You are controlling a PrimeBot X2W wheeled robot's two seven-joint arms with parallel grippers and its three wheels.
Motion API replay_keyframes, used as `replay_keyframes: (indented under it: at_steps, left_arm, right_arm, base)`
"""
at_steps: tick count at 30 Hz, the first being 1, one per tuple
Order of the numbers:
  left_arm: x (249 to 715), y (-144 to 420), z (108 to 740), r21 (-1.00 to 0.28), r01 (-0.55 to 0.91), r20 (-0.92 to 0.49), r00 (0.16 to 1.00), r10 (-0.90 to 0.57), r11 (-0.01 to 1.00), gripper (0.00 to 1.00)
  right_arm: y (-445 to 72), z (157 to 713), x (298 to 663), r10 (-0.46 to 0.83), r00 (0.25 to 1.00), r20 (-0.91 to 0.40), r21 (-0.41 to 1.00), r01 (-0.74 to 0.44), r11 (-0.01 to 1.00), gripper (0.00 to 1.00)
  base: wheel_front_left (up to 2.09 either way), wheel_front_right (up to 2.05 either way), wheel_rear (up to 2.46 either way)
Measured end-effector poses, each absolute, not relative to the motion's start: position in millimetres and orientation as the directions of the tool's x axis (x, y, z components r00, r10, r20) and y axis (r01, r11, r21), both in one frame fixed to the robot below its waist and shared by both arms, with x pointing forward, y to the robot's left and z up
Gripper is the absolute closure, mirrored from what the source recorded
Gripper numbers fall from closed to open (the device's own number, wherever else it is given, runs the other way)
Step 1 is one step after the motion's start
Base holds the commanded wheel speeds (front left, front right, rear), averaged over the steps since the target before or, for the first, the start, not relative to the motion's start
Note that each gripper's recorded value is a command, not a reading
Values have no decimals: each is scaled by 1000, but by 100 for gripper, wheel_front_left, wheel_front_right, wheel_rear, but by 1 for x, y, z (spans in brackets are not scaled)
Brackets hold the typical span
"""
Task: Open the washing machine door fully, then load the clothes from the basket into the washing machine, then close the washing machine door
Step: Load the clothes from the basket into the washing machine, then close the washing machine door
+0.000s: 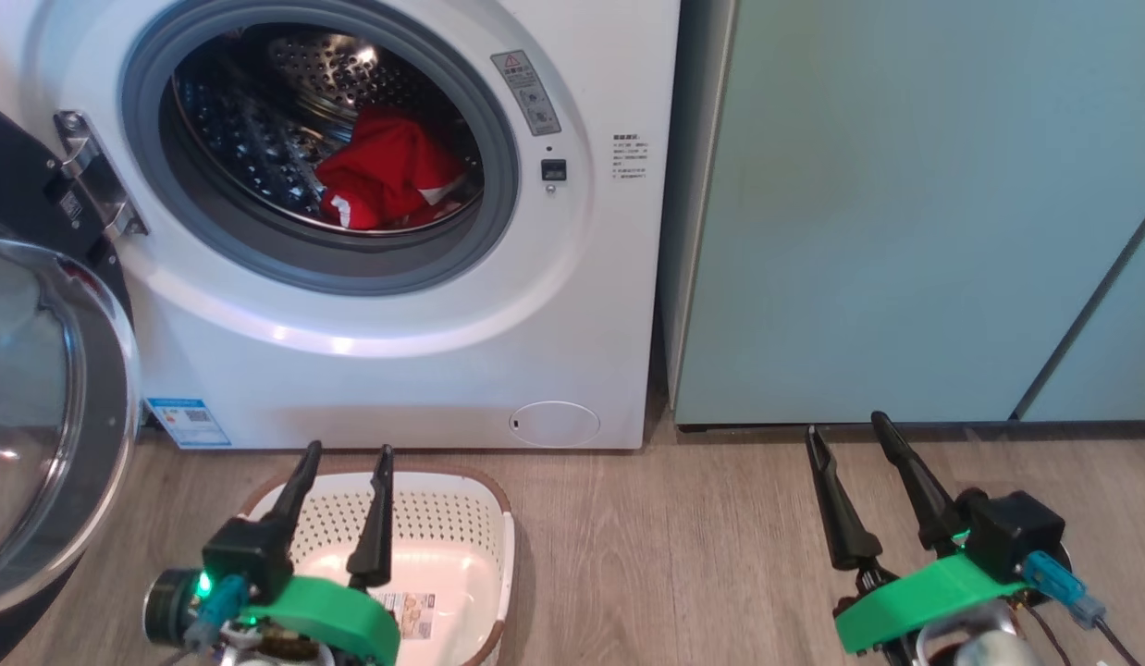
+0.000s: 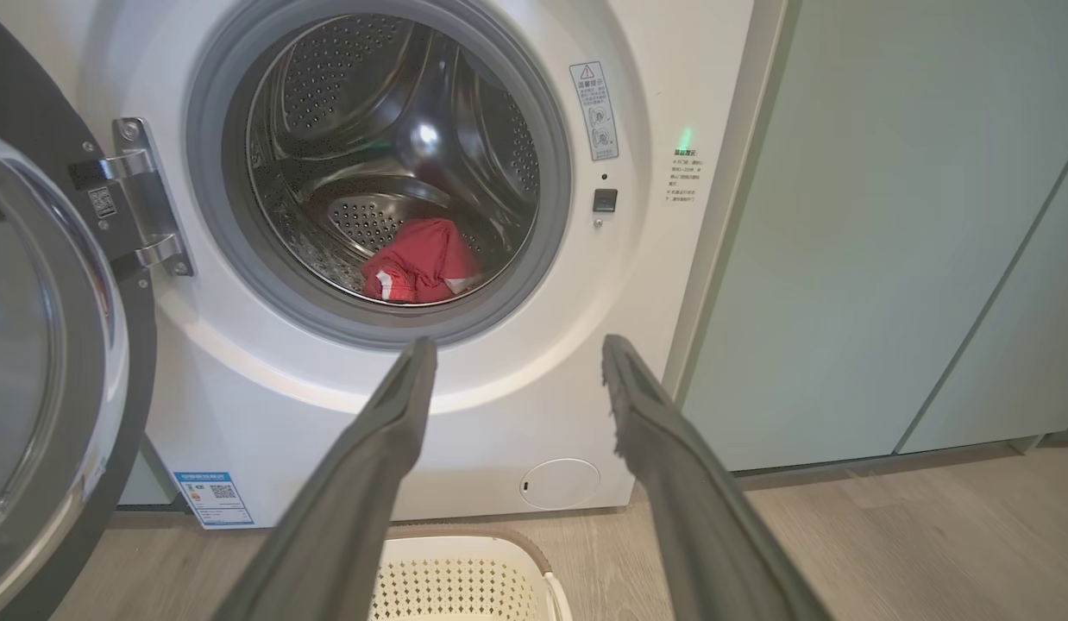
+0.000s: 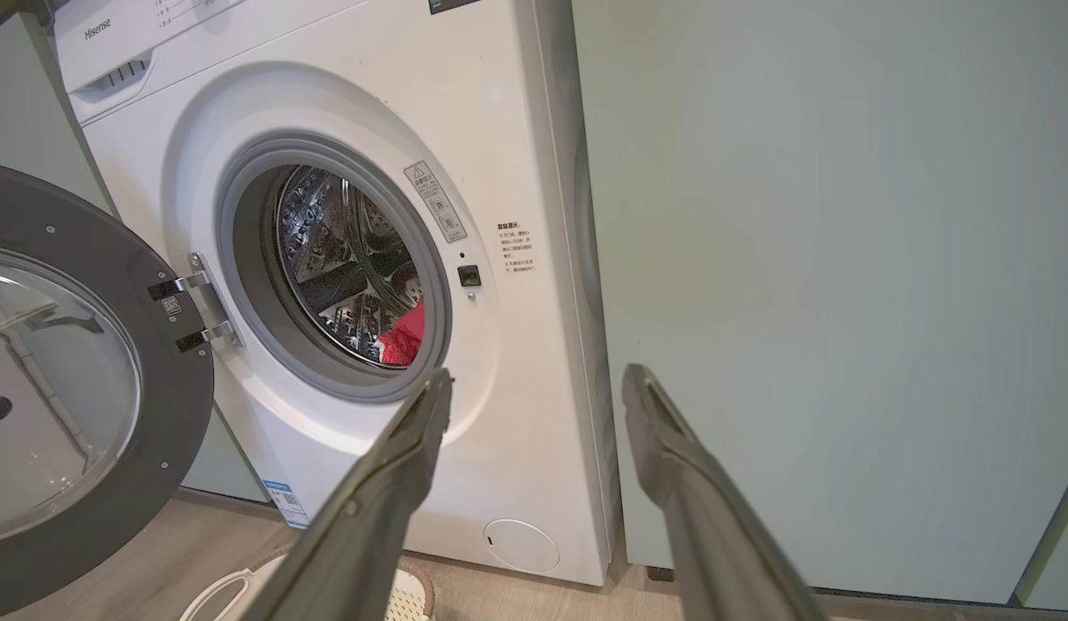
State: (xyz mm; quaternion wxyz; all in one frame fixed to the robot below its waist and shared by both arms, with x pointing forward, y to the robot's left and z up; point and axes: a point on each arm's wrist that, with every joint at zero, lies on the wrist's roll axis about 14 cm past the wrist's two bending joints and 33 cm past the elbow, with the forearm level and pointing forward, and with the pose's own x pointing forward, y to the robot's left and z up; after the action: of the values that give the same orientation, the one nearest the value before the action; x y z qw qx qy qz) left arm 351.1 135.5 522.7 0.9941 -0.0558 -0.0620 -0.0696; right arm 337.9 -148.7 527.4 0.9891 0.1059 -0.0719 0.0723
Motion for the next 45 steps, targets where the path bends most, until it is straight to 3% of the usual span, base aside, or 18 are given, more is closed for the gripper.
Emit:
replay_keyframes:
  at_steps: [45]
  left_arm:
    - [353, 135, 508, -103, 86, 81, 994, -78, 991, 0]
  right_arm:
    - [-142, 515, 347, 144, 983, 116, 224, -167, 960, 0]
  base:
    - [0, 0, 0]
